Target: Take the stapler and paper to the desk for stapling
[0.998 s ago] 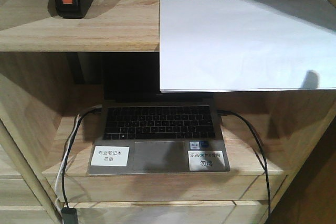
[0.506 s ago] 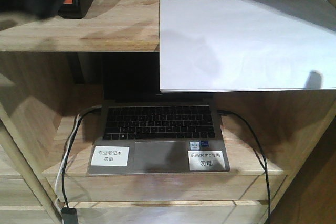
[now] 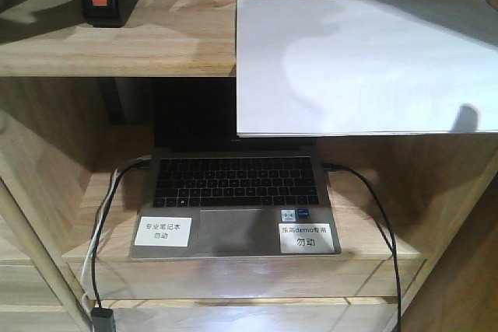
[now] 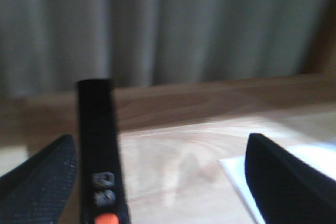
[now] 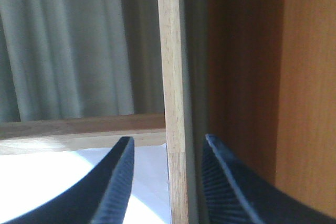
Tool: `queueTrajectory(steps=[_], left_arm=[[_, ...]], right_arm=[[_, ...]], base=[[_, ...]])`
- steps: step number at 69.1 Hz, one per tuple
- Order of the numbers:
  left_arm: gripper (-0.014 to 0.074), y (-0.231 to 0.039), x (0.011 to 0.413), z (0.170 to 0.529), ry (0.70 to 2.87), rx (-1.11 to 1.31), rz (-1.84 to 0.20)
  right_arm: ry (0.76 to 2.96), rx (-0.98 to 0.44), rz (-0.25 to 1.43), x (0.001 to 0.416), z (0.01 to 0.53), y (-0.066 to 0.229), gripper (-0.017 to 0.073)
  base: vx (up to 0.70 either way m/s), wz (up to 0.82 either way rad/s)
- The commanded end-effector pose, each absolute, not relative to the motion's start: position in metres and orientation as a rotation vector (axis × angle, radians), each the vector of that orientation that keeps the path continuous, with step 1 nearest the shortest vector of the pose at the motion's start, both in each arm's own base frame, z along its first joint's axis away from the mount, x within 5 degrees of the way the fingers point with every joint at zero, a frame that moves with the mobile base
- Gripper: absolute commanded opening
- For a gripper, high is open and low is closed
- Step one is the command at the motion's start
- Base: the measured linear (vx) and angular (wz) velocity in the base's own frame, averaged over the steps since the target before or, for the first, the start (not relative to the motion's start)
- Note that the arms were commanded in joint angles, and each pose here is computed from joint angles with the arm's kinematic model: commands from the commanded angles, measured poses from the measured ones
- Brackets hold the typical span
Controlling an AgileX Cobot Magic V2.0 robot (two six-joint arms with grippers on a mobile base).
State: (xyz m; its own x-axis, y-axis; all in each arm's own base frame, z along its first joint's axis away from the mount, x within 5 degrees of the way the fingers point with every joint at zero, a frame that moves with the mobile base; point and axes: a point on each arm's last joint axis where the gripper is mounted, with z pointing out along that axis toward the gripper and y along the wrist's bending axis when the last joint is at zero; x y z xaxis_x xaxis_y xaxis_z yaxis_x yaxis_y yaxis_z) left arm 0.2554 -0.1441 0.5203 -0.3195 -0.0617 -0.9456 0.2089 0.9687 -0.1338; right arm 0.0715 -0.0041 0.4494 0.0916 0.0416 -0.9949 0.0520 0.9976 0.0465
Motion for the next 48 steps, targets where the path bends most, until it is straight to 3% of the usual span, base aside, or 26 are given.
queueTrajectory(steps=[1,21,48], left_arm=[[0.0608,-0.144,0.255,0.542,1.816,0.072,-0.287],[0.0606,-0.153,0.29,0.53,1.95,-0.008,-0.116],[0.0601,-0.155,0.318,0.506,2.034,-0.04,-0.107]], right_arm=[[1.389,0.069,-0.023,0.072,0.463,-0.005,0.0291],[1.389,0.069,-0.023,0.072,0.463,-0.005,0.0291],[1.39,0.069,-0.023,0.072,0.463,-0.005,0.0291]], base=[[0.0,0.0],[0.0,0.0],[0.0,0.0]])
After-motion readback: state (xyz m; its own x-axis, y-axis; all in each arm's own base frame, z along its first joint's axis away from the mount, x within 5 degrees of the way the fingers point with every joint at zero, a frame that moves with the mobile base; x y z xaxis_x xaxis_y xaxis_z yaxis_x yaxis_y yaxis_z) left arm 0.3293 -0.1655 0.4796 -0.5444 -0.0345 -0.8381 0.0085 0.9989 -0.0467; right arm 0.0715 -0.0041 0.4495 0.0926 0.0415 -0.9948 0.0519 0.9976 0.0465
